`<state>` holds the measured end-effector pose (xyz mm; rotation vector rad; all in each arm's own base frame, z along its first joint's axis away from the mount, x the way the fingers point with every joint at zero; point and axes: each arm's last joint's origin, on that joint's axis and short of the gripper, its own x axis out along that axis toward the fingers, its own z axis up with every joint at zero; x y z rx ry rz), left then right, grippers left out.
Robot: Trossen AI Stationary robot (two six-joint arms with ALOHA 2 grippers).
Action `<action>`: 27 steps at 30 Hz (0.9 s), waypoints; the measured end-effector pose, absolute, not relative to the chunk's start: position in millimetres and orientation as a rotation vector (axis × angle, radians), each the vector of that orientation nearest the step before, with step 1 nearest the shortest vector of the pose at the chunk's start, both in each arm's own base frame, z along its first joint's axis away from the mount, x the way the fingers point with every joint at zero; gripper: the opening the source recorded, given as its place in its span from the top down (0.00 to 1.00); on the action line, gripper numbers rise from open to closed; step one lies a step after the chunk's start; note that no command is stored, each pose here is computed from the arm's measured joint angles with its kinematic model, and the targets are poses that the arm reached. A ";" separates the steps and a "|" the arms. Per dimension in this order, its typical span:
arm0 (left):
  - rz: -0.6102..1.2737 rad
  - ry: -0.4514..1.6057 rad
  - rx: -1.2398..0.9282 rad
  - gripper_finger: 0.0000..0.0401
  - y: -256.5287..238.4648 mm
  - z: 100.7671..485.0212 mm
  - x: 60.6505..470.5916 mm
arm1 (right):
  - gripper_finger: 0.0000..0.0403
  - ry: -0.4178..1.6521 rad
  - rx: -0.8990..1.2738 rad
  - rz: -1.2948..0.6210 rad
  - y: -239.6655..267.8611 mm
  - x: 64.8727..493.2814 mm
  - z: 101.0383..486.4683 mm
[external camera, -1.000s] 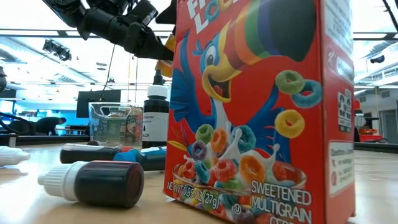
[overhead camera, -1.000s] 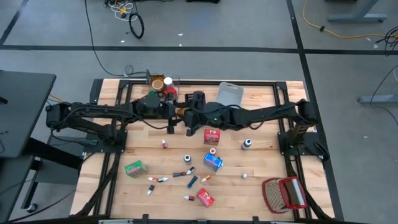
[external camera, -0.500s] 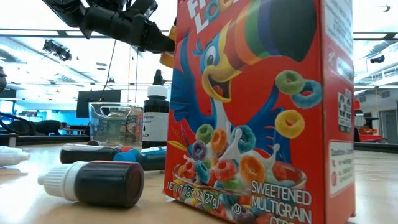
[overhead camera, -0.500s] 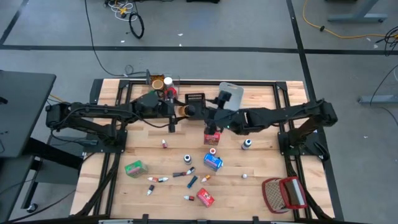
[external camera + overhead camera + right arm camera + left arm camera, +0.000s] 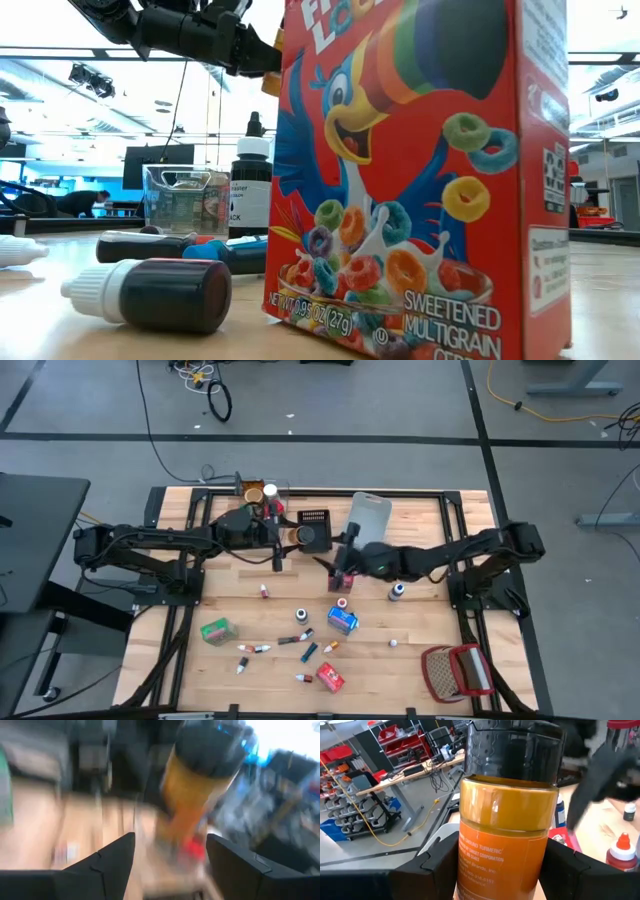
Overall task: Pick & Place Kitchen Items
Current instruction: Put the black seasoning bottle into the transparent bin
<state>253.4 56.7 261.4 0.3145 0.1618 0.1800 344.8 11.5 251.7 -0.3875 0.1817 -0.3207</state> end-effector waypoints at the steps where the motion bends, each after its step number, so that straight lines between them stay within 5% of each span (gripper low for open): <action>1: 0.180 0.161 0.306 0.43 56.6 261.4 253.4 | 0.36 0.104 -0.382 -0.307 8.6 342.2 252.5; 14: 0.055 0.105 0.251 0.43 52.8 264.5 254.4 | 0.36 -0.211 -0.325 -0.106 -23.0 324.5 251.4; 27: 0.003 0.004 0.237 0.43 51.1 273.4 255.0 | 0.36 -0.225 -0.354 -0.286 -30.8 325.0 259.9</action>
